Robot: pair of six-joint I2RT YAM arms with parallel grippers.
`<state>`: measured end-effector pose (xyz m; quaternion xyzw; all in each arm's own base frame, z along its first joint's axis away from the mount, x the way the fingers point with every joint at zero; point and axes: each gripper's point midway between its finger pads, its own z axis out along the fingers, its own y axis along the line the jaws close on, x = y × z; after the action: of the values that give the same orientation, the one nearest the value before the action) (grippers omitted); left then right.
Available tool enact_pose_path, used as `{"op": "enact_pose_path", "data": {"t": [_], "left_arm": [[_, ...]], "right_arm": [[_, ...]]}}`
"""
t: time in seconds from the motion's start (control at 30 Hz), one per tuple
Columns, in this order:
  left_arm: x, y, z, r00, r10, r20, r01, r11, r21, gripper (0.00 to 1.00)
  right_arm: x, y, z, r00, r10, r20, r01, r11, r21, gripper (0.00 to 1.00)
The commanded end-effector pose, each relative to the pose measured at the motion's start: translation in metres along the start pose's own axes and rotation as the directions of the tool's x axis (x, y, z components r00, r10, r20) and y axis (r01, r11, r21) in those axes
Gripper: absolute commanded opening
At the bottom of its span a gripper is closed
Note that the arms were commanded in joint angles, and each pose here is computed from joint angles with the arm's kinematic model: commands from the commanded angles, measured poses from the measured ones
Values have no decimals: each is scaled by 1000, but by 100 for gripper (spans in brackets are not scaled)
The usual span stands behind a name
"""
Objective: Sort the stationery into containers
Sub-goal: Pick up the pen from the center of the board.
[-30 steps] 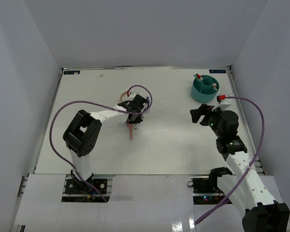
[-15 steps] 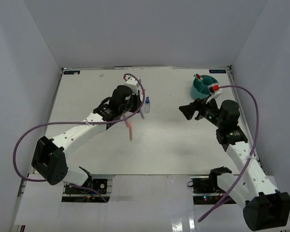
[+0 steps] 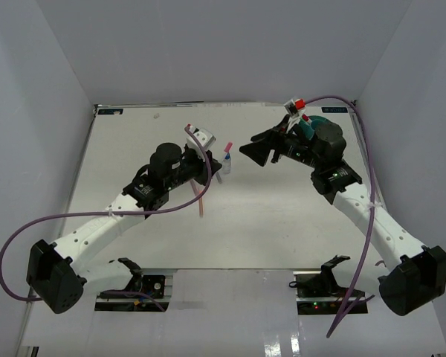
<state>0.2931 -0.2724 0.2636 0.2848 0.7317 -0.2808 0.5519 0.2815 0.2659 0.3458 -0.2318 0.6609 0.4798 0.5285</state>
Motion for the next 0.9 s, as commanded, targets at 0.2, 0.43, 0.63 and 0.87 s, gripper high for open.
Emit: {"op": "enact_pose_path", "data": {"t": [0.2, 0.43, 0.63, 0.87], "left_arm": [[-21, -13, -19, 992, 70, 102, -76, 995, 63, 16], [-29, -15, -25, 987, 76, 144, -86, 994, 63, 16], [-30, -13, -26, 986, 77, 150, -86, 995, 53, 17], [-29, -12, -24, 986, 73, 150, -81, 996, 47, 17]], "right_arm": [[-11, 25, 38, 1000, -3, -1, 3, 995, -95, 77], [0, 25, 58, 999, 9, -37, -13, 994, -104, 75], [8, 31, 68, 998, 19, -59, -26, 991, -131, 66], [20, 30, 69, 996, 28, -88, -40, 990, -137, 48]]}}
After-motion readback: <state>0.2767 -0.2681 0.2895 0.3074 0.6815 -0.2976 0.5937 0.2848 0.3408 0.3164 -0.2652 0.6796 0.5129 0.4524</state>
